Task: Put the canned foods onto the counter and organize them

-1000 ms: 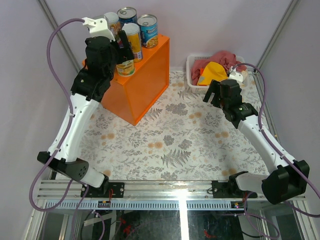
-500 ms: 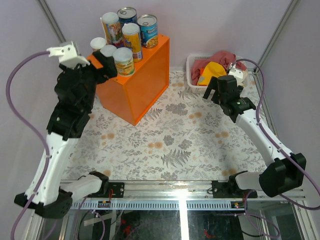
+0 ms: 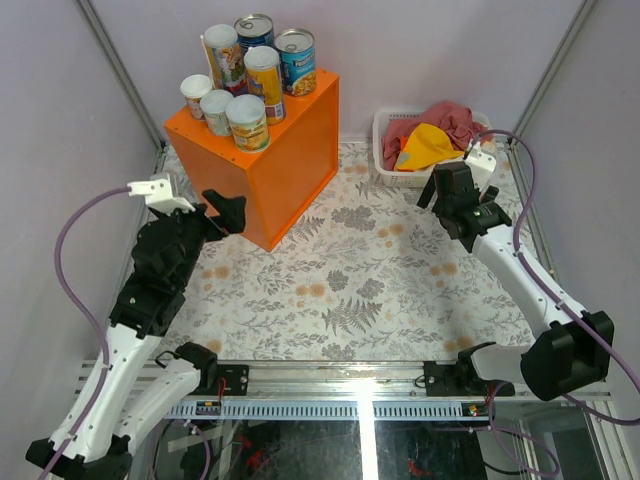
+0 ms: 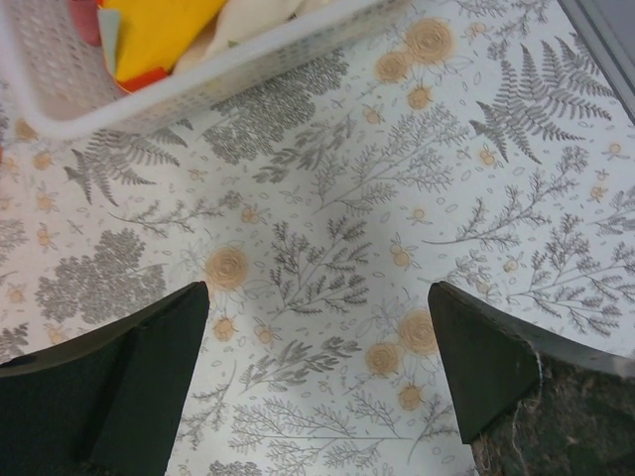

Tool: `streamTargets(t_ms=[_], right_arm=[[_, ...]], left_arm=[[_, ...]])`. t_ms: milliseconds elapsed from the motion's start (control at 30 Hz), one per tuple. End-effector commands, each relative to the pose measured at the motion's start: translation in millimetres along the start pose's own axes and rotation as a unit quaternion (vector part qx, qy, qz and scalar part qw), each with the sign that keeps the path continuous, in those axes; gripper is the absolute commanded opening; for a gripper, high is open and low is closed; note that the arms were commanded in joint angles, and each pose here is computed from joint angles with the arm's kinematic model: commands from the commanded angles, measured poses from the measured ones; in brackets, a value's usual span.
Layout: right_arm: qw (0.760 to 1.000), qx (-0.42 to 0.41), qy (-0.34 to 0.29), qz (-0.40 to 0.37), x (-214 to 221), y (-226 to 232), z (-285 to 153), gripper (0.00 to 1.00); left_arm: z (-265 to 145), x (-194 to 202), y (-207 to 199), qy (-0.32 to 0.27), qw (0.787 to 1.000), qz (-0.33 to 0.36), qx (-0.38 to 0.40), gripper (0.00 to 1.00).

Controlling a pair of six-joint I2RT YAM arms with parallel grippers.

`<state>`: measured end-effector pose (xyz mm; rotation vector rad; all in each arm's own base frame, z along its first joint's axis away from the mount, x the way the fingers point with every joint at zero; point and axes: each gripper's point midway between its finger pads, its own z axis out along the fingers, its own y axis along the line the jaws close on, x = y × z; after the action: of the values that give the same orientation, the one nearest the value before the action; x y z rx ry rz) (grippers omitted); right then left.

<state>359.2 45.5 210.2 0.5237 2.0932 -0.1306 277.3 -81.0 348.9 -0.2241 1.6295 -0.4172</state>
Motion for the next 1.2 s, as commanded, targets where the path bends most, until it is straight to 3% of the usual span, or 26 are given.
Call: streamTargets(t_ms=[0,467,933,1167], right_arm=[[1.0,0.011,-0.024,0.014,-4.8,-10.2,-8.0,1.0],[1.0,0.013,-0.016,0.006,3.9,-12.6,-5.3,1.0],[0.999,0.016,-0.028,-0.011,-3.0,-15.2,-6.8,0.99],[0.999,-0.002,-0.026,-0.03,0.1,-12.2,-7.3,1.0]], left_arm=[[-5.1,20.8,-25.5,0.004,0.996,-0.031,0.089,1.0],[-17.6,108.6,-35.8,0.058,0.988,0.051,0.135,1.0],[-42.5,172.1,-89.9,0.073,0.939,0.151,0.301,1.0],[-46.6,187.9,-92.6,0.077,0.926,0.165,0.33,1.0]])
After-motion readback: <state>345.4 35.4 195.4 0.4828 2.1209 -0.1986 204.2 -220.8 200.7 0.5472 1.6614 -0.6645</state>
